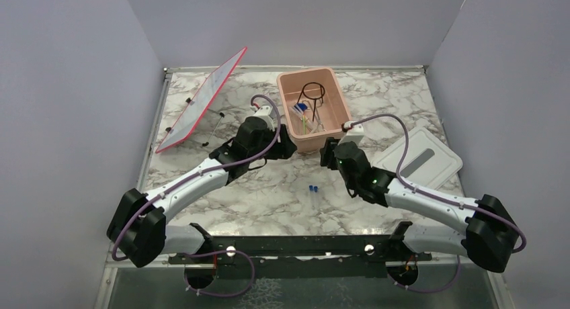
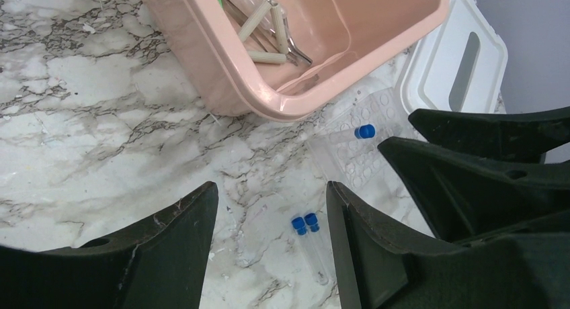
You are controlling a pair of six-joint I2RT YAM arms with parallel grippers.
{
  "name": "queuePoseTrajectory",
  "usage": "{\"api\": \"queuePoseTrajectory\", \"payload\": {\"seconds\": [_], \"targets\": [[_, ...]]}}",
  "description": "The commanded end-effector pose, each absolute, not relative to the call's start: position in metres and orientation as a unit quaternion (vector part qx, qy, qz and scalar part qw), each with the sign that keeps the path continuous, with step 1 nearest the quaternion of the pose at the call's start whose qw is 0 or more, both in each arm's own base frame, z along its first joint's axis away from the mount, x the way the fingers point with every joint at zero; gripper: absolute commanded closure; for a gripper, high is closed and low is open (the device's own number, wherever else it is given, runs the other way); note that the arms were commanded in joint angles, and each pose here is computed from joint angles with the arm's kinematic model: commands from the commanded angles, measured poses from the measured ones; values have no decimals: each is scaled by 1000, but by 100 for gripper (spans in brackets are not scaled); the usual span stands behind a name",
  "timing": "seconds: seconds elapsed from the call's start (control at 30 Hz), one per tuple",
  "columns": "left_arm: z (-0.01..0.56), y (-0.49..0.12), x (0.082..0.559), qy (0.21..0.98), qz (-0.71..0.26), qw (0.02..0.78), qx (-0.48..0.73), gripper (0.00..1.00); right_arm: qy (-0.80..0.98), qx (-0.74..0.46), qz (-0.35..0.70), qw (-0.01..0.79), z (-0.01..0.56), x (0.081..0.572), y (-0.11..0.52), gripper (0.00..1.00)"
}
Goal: Organize the chemistry lab equipment
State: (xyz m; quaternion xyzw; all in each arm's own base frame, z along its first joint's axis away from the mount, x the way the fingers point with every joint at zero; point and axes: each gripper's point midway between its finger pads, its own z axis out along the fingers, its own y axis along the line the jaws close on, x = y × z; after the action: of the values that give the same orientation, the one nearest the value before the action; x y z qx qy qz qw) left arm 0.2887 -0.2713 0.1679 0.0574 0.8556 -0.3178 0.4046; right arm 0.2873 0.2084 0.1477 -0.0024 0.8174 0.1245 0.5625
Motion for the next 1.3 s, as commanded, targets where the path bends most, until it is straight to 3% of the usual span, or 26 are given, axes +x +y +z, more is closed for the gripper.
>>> {"api": "queuePoseTrajectory", "payload": {"seconds": [0.0,0.2,0.63,0.93,1.27], "targets": [[177,-264,289,847,-318,424,47,36,871,19,78,485,128,278,191,46],[171,-263,284,849,-322,416,46,35,899,9,60,434,113,280,190,58],[159,-266,271,853,-340,393,58,32,916,5,50,399,100,279,193,61],[157,-265,270,854,-338,392,58,32,905,2,60,421,121,293,201,53],[154,-264,268,855,-340,389,55,32,907,-7,53,417,111,311,204,64]]}}
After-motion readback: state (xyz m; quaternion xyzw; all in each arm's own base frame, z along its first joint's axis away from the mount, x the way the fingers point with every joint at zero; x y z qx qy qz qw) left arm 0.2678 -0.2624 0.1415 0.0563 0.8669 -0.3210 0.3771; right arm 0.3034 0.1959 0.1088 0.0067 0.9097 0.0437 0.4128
